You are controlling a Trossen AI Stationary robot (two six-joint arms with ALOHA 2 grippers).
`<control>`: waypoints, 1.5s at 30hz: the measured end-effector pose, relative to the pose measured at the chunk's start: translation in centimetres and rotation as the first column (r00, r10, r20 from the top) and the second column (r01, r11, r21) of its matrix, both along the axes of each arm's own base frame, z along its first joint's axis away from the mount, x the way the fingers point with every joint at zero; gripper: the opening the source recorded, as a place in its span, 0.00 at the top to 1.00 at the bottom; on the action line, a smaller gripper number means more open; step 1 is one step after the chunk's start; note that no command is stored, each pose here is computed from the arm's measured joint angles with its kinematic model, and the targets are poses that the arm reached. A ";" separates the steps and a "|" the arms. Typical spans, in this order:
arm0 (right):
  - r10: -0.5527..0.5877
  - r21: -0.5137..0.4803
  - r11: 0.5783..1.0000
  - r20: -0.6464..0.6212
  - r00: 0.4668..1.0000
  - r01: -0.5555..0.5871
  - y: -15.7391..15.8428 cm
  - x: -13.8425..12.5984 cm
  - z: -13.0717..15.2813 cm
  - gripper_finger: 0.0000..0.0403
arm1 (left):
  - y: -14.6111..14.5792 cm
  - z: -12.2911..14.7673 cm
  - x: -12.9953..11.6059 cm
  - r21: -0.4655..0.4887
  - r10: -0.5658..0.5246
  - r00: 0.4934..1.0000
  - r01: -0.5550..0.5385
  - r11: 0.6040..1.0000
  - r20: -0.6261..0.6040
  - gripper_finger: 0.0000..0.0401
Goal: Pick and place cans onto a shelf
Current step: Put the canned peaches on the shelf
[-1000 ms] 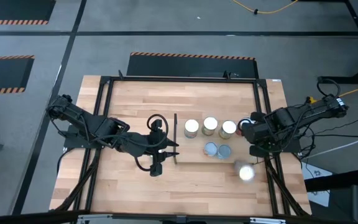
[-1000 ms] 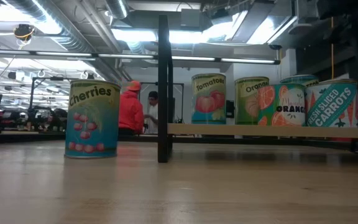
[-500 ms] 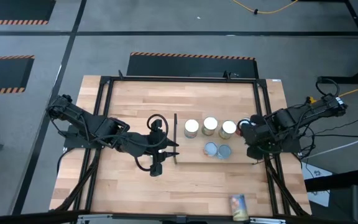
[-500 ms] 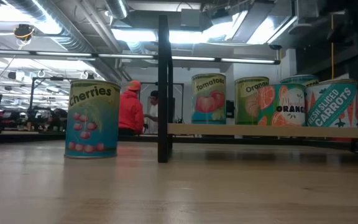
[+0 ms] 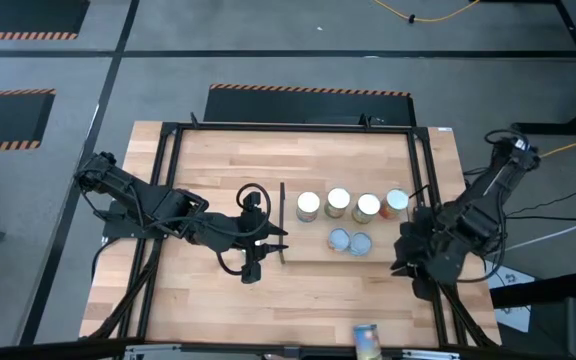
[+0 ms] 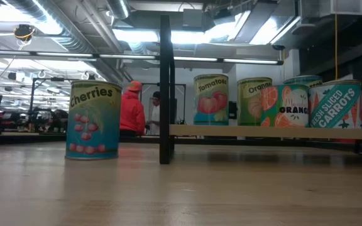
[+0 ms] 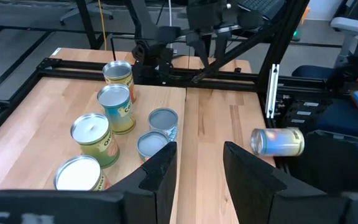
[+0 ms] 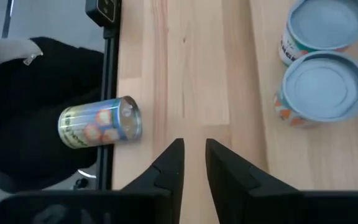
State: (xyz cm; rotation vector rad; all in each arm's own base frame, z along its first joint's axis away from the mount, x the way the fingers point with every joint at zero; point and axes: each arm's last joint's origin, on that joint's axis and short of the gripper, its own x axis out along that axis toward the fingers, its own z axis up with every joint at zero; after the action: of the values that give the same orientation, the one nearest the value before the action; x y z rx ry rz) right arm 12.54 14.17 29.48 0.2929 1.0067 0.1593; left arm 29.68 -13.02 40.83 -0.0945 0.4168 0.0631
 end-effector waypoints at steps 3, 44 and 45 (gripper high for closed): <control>-0.030 0.009 1.000 0.017 0.999 0.029 0.7 -0.7 0.0 0.82 | 0.0 0.0 0.0 0.000 0.000 1.000 0.000 1.000 0.000 0.69; 0.068 -0.169 0.985 0.196 0.978 -0.035 8.8 3.9 -6.0 0.82 | 0.2 0.1 0.1 0.044 -0.014 1.000 0.013 0.999 0.005 0.69; 0.064 -0.172 0.985 0.194 0.979 -0.031 8.8 4.0 -6.1 0.82 | 0.2 0.1 0.1 0.042 -0.013 1.000 0.013 0.999 0.005 0.69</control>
State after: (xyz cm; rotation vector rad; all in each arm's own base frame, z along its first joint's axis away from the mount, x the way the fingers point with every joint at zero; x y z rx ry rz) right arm 16.54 22.98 23.40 0.0961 0.8226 0.1431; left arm 29.80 -12.82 40.92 -0.0502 0.4103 0.0584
